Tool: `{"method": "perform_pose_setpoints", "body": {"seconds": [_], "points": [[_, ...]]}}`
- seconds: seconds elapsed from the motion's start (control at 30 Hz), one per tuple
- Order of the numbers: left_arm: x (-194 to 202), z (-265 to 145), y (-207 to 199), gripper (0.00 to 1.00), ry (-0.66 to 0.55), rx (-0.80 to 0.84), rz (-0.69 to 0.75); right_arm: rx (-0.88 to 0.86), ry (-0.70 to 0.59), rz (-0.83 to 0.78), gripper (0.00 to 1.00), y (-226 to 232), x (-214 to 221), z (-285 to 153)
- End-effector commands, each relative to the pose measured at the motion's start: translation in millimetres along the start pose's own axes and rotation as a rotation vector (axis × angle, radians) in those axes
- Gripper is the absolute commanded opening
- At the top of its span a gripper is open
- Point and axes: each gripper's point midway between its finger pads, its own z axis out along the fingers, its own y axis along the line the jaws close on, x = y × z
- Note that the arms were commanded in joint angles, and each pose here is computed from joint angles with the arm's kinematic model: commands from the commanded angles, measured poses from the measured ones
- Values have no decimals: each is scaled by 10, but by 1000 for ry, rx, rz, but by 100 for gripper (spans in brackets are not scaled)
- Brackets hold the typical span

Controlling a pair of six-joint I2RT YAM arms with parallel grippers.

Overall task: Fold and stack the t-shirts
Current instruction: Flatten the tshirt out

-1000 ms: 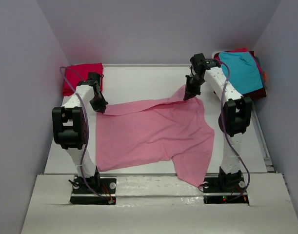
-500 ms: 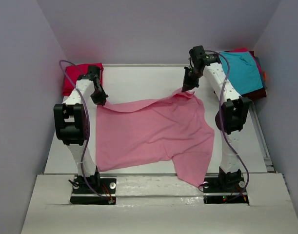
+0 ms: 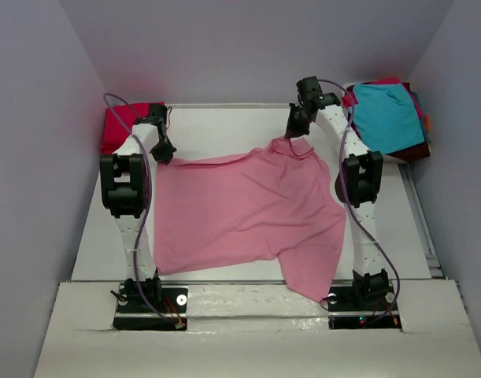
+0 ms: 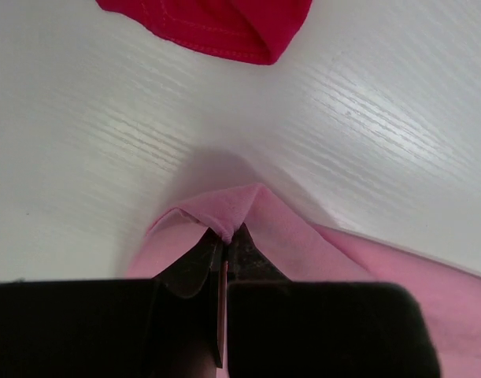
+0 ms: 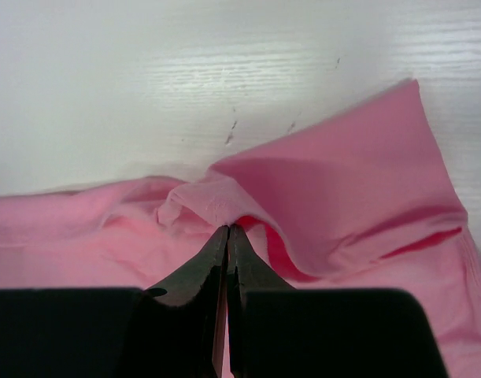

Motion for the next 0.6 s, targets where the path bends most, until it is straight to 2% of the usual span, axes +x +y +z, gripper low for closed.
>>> {"method": "perform_pose_setpoints", "body": {"seconds": [0.0, 0.23, 0.43, 0.57], "points": [[-212, -67, 34, 6, -92, -15, -76, -41, -123, -44, 7, 105, -291, 232], [-539, -236, 6, 6, -238, 2, -119, -89, -253, -100, 7, 254, -628, 146], [-659, -339, -60, 6, -352, 82, -172, -93, -292, -156, 7, 255, -715, 211], [-586, -278, -95, 7, -327, 104, -161, -109, -299, -171, 7, 267, -714, 263]]}}
